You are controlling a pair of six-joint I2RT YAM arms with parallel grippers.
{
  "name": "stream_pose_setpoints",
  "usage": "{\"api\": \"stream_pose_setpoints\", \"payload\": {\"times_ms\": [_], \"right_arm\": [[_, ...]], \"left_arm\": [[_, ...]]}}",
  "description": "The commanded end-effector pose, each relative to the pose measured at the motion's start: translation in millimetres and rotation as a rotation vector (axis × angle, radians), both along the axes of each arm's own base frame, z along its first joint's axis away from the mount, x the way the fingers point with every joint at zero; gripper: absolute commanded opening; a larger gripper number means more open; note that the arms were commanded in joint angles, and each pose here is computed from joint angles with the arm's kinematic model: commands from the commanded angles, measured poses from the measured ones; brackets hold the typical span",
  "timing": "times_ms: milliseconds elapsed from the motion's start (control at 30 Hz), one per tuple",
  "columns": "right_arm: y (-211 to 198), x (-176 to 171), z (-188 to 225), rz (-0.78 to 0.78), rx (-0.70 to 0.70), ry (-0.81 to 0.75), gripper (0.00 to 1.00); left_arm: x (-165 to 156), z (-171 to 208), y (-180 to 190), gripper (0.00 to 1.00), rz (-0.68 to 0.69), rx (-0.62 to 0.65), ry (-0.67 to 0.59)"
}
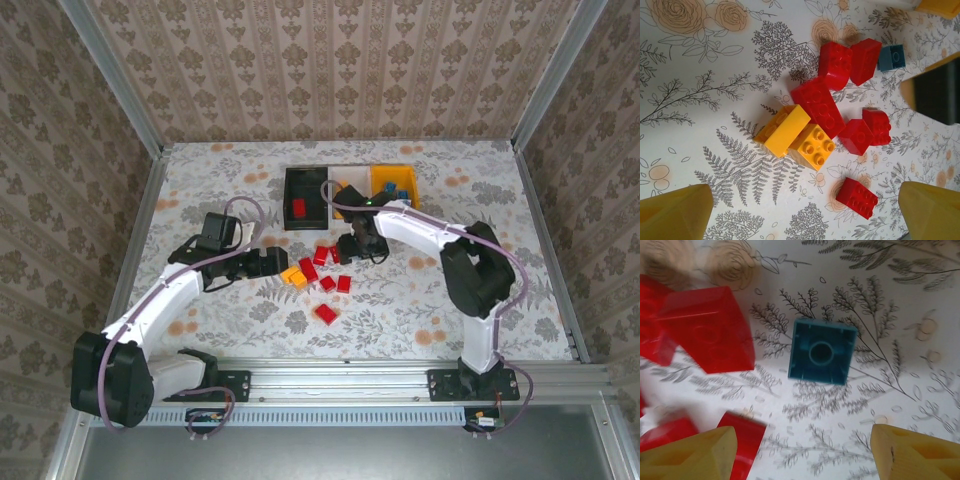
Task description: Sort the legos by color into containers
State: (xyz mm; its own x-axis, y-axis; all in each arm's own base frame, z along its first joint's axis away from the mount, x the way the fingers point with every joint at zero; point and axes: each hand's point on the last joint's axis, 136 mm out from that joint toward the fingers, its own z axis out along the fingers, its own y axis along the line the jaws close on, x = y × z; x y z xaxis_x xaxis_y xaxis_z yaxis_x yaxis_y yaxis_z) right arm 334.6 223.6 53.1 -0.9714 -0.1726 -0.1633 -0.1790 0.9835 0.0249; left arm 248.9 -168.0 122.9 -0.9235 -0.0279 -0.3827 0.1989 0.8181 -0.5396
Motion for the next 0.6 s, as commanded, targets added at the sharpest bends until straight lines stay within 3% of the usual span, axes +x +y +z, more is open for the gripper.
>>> {"api": "stream_pose_setpoints", "payload": {"times_ms": [0, 300, 567], "right_arm": [[4.9, 19.0, -1.2, -0.033, -0.012, -0.039, 0.71], [3.7, 30.7, -19.0, -0.052, -0.051, -0.028, 0.66], [-0.8, 40.5, -28.1, -0.07, -0.047, -0.013, 0.55]], "left_arm": [[-3.5, 2.4, -0.9, 0.98, 0.004, -0.022, 0.002], [-4.6, 1.8, 1.1, 1.0, 0.007, -0.014, -0.001], [-6.6, 4.8, 0.6, 1.0, 0.016, -0.028, 0.008]]}}
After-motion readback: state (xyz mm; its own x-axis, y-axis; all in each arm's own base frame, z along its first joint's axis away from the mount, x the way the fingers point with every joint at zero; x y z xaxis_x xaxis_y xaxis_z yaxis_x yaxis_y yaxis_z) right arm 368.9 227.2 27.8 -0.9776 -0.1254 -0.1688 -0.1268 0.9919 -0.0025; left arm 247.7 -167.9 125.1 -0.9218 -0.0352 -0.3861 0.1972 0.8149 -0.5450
